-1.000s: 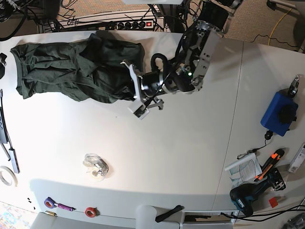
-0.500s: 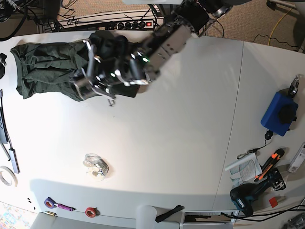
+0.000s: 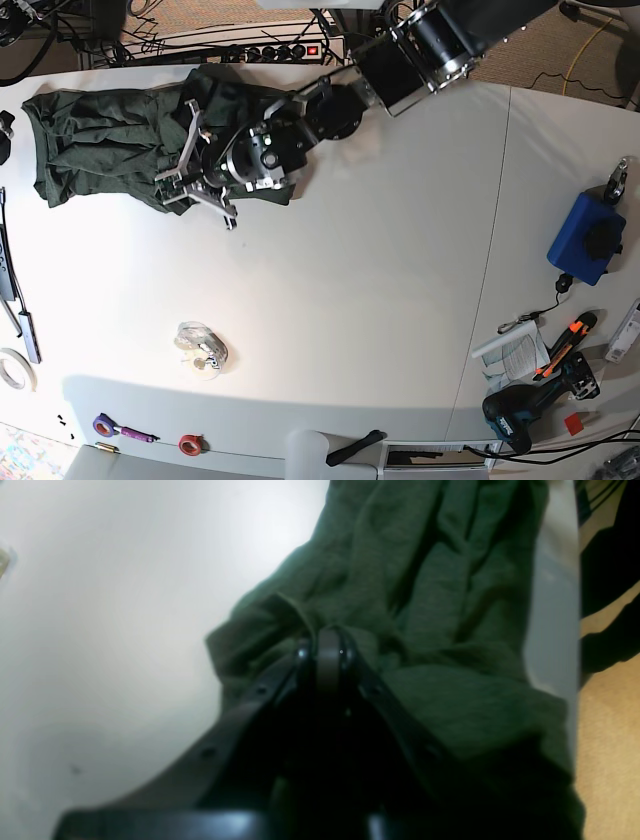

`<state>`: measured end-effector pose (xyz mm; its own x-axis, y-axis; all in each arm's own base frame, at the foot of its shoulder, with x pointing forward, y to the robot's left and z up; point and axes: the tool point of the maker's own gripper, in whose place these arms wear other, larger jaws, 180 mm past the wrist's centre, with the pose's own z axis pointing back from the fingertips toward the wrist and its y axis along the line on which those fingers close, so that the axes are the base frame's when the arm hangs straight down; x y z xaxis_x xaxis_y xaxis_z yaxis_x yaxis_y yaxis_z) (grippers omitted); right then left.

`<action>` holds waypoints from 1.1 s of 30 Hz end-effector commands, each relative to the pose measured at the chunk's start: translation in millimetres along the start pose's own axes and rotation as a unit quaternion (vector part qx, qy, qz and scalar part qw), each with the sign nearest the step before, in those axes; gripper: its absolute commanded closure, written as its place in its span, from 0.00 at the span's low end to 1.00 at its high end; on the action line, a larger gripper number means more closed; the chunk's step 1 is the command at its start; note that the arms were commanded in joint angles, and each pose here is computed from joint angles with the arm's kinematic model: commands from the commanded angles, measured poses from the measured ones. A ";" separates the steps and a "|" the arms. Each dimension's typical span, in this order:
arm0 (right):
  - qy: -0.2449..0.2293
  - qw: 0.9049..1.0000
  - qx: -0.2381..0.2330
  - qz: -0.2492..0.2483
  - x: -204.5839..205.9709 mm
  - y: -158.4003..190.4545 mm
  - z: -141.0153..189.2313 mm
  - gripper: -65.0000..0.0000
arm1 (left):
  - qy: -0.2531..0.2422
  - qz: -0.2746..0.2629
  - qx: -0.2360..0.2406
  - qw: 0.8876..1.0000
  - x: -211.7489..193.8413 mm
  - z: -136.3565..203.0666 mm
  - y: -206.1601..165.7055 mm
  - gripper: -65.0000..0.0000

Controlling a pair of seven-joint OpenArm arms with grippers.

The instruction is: Layout the t-shirt on the table in an organized manner, then fold the t-shirt properly

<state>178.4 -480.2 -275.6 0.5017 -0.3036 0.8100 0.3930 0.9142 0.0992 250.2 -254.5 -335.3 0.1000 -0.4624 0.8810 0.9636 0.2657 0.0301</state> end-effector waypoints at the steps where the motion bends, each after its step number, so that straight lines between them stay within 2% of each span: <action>1: -0.030 0.999 0.000 0.015 22.2 -1.3 5.4 0.55 | -0.038 -0.009 -0.001 0.999 30.0 -0.1 1.8 1.00; 4: -0.034 0.999 0.000 0.015 23.5 -1.2 5.5 0.55 | -0.040 -0.013 0.001 0.999 32.9 0.4 4.8 1.00; 5: -0.036 0.999 0.001 0.015 24.5 -1.2 5.6 0.55 | -0.040 -0.013 0.001 0.999 32.9 0.4 4.9 0.91; 8: -0.051 0.999 0.001 0.015 29.7 -1.1 6.1 0.55 | -0.038 -0.010 0.003 0.999 32.2 0.4 5.4 0.47; 9: -0.055 0.998 0.001 0.015 31.4 -1.0 6.2 0.55 | -0.037 -0.001 0.016 0.999 32.2 0.7 10.3 0.39; 10: -0.058 0.998 0.001 0.015 32.4 -0.9 6.4 0.55 | -0.031 0.009 0.036 0.999 31.5 1.7 17.5 0.36; 12: -0.062 0.998 0.001 0.016 34.1 -0.9 6.5 0.55 | -0.027 0.013 0.063 0.998 37.3 6.7 29.1 0.36; 14: -0.069 0.997 0.000 0.018 37.5 -1.5 7.1 0.55 | -0.033 0.004 0.069 0.997 51.8 14.6 34.8 0.36; 17: -0.067 0.997 -0.014 0.033 45.1 -8.5 7.7 0.43 | -0.049 -0.006 0.080 0.996 78.2 33.0 39.4 0.36; 18: -0.066 0.997 -0.016 0.033 49.2 -11.9 6.9 0.42 | -0.054 -0.007 0.084 0.995 85.9 39.4 40.2 0.36; 21: -0.060 0.998 0.001 0.002 59.3 -25.2 -2.2 0.42 | -0.069 -0.013 0.087 0.994 103.2 53.0 38.1 0.36; 24: -0.019 0.997 0.069 -0.041 56.7 -24.1 -22.1 0.42 | -0.074 -0.014 0.086 0.993 106.4 55.4 36.4 0.36; 28: 0.056 0.982 0.129 -0.127 34.5 -20.9 -48.7 0.42 | -0.072 -0.012 0.085 0.994 104.3 54.8 34.7 0.36; 31: 0.111 0.972 0.132 -0.162 4.5 -21.4 -63.0 0.42 | -0.071 -0.009 0.083 0.994 102.3 54.2 33.2 0.36; 33: 0.134 0.972 0.110 -0.158 -14.4 -26.8 -70.9 0.42 | -0.070 -0.008 0.083 0.994 101.9 54.1 32.9 0.36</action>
<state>205.1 -503.8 -358.1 0.6070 -0.6326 0.4810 0.4247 0.7698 0.4765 277.1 -237.9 -243.9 0.0761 -0.4060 0.9107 0.9097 0.4021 0.1032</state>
